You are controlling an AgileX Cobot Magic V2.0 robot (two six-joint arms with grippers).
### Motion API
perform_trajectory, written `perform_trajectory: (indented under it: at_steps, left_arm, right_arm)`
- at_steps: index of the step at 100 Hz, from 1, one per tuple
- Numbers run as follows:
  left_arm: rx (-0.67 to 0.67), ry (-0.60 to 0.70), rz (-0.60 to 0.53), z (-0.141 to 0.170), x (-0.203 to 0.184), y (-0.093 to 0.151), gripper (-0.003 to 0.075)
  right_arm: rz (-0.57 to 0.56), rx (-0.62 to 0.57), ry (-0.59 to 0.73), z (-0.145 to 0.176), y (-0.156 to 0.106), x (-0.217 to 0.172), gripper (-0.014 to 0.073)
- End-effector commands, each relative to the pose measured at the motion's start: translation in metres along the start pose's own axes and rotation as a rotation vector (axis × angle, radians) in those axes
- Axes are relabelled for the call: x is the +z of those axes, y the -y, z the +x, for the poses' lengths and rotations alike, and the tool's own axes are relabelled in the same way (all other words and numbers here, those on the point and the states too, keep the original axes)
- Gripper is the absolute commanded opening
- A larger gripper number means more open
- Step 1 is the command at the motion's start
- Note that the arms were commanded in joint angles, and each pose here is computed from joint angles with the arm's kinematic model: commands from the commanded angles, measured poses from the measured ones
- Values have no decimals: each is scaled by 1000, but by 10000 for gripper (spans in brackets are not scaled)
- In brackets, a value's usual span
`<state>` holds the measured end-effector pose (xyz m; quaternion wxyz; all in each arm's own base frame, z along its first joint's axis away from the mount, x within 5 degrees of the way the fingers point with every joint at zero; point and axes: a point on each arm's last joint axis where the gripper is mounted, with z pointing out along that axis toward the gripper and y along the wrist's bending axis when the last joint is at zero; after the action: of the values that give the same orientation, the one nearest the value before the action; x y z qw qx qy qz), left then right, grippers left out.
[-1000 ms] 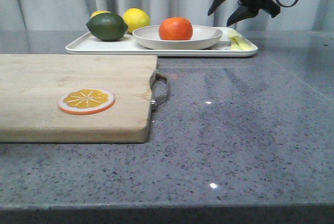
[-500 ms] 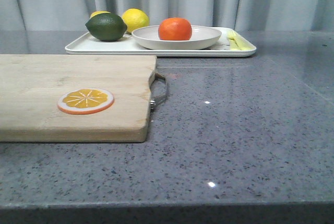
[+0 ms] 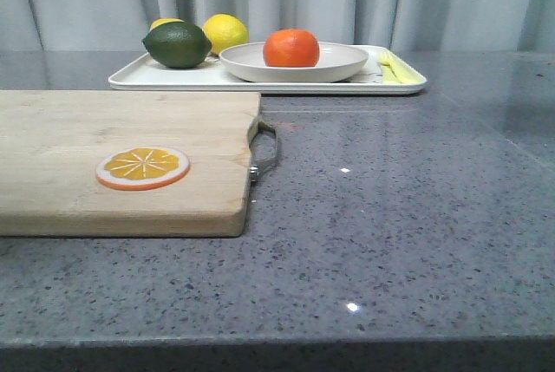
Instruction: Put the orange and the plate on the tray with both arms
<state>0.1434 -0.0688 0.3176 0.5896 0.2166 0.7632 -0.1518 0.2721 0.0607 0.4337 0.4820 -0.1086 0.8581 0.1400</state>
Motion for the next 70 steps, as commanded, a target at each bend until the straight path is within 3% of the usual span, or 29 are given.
perform_trajectory:
  at_steps: [1,36,56,70]
  left_arm:
    - [-19,65,-36,-13,-3,-3,620]
    - [-19,65,-36,-13,-3,-3,619]
    - [-19,65,-36,-13,-3,-3,620]
    - [-19,65,-36,-13,-3,-3,619]
  right_arm:
    - [36,-28,168,11,-4,-38,435]
    - [75,-16,260,111,-9,-85,435]
    - [105,-21,412,144,-9,-107,435]
    - [111,-23,444,156,-9,-111,433]
